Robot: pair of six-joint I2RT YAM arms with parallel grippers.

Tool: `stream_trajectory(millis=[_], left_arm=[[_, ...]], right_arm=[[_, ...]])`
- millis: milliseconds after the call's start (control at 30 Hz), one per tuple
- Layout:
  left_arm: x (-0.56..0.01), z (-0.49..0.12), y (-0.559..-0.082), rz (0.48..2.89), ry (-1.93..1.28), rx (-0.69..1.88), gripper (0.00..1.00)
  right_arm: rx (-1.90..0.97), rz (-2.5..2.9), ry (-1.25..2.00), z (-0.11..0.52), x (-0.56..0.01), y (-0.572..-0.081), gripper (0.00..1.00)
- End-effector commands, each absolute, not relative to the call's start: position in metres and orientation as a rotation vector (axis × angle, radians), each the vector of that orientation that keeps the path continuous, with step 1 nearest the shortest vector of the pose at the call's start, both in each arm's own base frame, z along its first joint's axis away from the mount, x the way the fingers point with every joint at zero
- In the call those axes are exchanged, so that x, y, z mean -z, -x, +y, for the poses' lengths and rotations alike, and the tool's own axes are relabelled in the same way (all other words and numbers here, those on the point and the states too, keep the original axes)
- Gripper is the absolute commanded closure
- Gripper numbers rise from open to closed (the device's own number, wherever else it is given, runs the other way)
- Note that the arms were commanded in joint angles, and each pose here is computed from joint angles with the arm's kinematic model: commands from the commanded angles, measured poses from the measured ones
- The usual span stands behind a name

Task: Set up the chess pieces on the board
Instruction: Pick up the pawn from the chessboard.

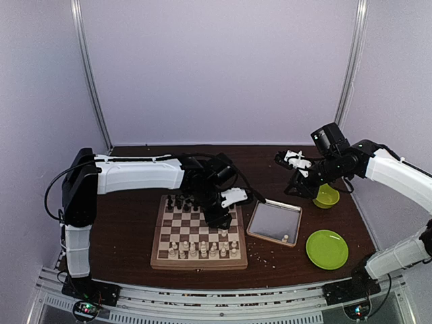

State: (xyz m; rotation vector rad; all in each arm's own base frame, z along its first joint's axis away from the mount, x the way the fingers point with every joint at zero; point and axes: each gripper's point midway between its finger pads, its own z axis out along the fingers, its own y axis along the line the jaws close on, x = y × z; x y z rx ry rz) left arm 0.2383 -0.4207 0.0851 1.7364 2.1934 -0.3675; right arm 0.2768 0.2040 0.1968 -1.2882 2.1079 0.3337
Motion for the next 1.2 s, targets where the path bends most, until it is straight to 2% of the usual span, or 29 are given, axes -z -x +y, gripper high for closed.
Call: stream_trajectory(millis=[0,200,333,533,867,1167], left_arm=[[-0.078,-0.423,-0.241,2.199,-1.768,0.363,0.51],[-0.068,-0.422,-0.234,2.227,-1.786,0.390,0.53],[-0.062,-0.419,-0.235,2.238,-1.792,0.369,0.58],[-0.059,-0.418,-0.234,2.240,-1.802,0.362,0.73],[-0.064,-0.409,-0.235,2.270,-1.796,0.312,0.92],[-0.104,-0.351,-0.224,2.339,-1.622,0.220,0.95]], right_arm=[[-0.306,2.091,1.289,0.201,-0.197,-0.280,0.67],[-0.312,2.100,1.297,0.201,-0.194,-0.280,0.67],[-0.313,2.106,1.301,0.202,-0.192,-0.280,0.67],[-0.314,2.110,1.303,0.202,-0.191,-0.280,0.68],[-0.320,2.112,1.310,0.202,-0.190,-0.278,0.68],[-0.338,2.114,1.323,0.204,-0.188,-0.277,0.68]])
